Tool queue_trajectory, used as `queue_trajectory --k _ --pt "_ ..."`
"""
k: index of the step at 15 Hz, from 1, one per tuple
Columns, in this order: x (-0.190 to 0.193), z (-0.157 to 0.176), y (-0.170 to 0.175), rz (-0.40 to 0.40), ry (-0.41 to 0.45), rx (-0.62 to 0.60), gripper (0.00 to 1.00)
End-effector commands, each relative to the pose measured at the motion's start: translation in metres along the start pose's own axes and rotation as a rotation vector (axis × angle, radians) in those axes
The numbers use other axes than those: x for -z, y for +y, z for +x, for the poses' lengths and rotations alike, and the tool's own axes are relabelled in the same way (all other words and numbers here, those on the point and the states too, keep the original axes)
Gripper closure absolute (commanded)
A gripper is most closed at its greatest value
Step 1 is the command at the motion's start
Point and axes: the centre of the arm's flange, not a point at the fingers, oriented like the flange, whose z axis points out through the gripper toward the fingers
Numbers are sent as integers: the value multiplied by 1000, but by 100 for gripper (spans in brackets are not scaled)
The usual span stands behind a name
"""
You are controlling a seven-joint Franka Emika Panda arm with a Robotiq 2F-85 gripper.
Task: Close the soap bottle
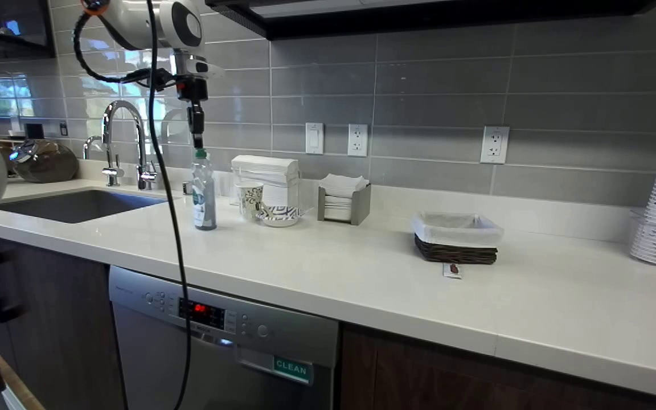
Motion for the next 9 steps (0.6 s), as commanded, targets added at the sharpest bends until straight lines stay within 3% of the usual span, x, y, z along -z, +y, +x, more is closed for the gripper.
queue_trajectory --k 1,5,9 --pt "-31 -10 9 -16 -35 14 100" --pt "-35 -8 10 -29 -44 22 100" --pt "-4 -10 8 5 9 37 100"
